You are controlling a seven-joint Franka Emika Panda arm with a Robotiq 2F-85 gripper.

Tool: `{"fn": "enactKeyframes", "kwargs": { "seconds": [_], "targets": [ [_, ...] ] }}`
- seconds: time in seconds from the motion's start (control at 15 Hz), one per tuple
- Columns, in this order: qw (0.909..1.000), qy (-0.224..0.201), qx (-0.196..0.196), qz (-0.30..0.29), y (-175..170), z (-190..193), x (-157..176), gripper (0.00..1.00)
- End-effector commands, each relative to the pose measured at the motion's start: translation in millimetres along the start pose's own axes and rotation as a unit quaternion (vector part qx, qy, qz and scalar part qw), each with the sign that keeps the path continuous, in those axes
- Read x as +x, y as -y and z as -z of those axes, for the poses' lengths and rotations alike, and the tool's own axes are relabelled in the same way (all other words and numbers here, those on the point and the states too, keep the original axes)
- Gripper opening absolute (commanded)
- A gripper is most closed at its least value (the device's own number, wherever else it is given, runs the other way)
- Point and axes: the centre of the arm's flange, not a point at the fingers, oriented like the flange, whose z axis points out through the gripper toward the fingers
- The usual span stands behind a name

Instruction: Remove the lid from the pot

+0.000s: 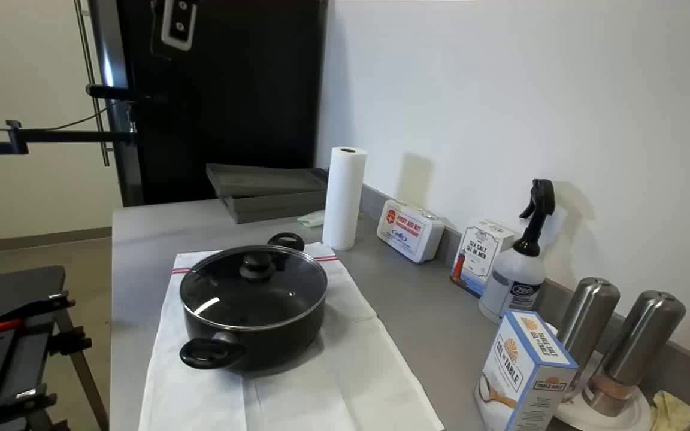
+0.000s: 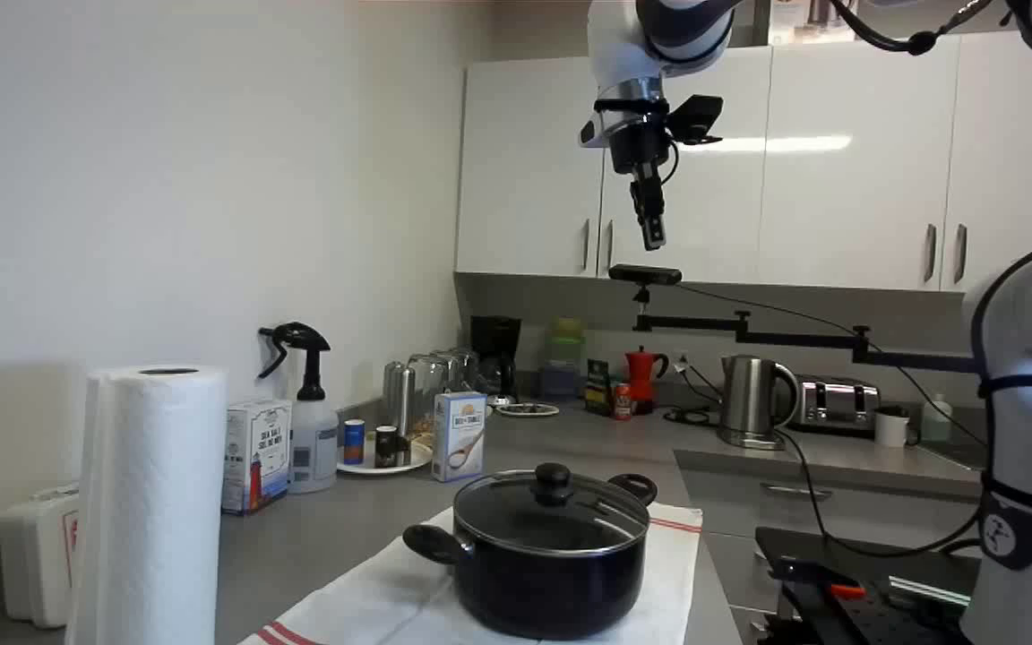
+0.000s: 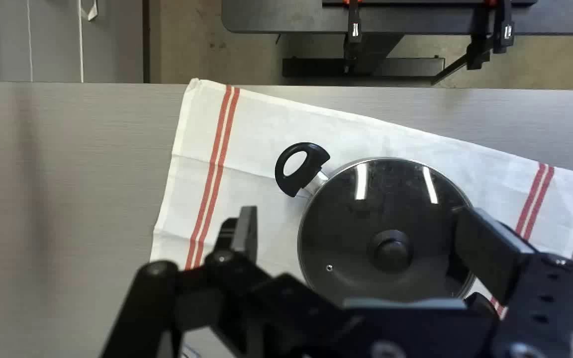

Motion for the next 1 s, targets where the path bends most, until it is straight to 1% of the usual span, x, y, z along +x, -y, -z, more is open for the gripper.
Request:
{"fn": "enactKeyframes", "kwargs": {
  "seconds": [0.0,0.53,0.67,0.93],
  "targets": [
    [1.0,0.0,0.0,0.0,0,0,0,1.0],
    [1.0,0.0,0.0,0.0,0,0,0,1.0],
    [1.0,0.001,0.006,0.008,-1,-7,8,1.0],
    [0.9994,-0.004,0.025,0.023,0,-34,35,1.0]
  ]
}}
